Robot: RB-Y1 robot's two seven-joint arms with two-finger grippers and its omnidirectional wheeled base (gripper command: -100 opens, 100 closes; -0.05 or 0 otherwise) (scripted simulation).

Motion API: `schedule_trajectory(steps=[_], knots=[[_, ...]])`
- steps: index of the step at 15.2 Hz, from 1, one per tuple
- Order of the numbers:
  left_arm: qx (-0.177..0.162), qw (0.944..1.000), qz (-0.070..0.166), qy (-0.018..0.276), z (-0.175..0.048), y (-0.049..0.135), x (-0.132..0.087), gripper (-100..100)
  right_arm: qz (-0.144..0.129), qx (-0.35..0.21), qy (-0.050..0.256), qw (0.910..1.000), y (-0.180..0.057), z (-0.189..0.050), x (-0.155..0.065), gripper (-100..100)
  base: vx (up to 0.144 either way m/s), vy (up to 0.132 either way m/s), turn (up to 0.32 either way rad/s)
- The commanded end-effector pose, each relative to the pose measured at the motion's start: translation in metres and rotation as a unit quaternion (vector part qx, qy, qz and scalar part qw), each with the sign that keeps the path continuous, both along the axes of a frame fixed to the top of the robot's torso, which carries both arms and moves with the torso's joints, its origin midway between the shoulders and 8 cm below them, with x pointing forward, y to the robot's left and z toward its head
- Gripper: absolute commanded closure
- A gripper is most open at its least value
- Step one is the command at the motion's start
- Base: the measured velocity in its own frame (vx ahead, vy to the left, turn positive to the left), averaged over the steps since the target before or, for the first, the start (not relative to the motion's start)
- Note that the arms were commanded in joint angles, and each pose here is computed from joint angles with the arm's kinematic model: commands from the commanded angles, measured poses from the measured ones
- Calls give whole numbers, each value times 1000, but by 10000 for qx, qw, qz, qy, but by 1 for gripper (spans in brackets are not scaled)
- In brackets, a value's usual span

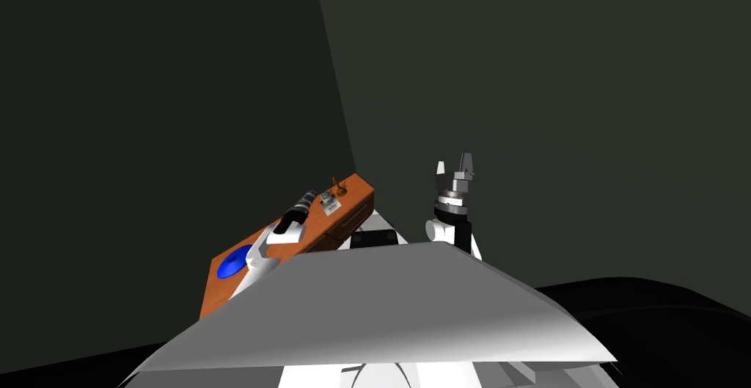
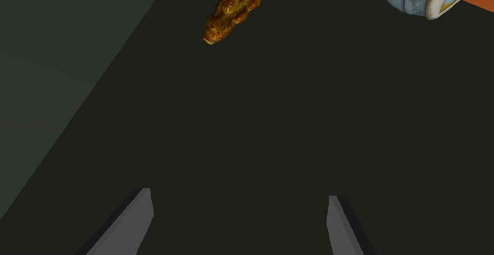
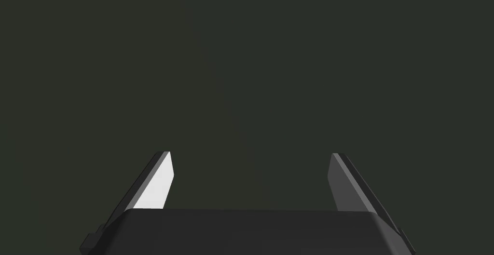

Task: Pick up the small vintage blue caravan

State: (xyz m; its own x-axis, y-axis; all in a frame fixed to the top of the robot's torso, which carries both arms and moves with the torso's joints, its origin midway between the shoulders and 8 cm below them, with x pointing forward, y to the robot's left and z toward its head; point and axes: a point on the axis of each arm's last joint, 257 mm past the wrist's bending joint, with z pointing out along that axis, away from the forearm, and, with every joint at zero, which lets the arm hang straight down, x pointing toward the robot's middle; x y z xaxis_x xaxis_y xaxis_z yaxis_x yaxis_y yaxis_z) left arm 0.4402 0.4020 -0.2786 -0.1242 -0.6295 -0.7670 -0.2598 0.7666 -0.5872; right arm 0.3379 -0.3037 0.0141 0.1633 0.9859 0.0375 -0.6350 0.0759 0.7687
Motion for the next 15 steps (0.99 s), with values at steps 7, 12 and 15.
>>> schedule_trajectory(steps=[7,12,15], knots=[[299,9924,382,1133,-66,45,-22,-100,0,0,0,10000,0,0,0,0,-3,19,-177],[447,9797,611,1857,-104,71,-42,-100,0,0,0,10000,0,0,0,0,1,21,-226],[506,9711,721,2220,-122,83,-55,-100,0,0,0,10000,0,0,0,0,1,14,-169]])
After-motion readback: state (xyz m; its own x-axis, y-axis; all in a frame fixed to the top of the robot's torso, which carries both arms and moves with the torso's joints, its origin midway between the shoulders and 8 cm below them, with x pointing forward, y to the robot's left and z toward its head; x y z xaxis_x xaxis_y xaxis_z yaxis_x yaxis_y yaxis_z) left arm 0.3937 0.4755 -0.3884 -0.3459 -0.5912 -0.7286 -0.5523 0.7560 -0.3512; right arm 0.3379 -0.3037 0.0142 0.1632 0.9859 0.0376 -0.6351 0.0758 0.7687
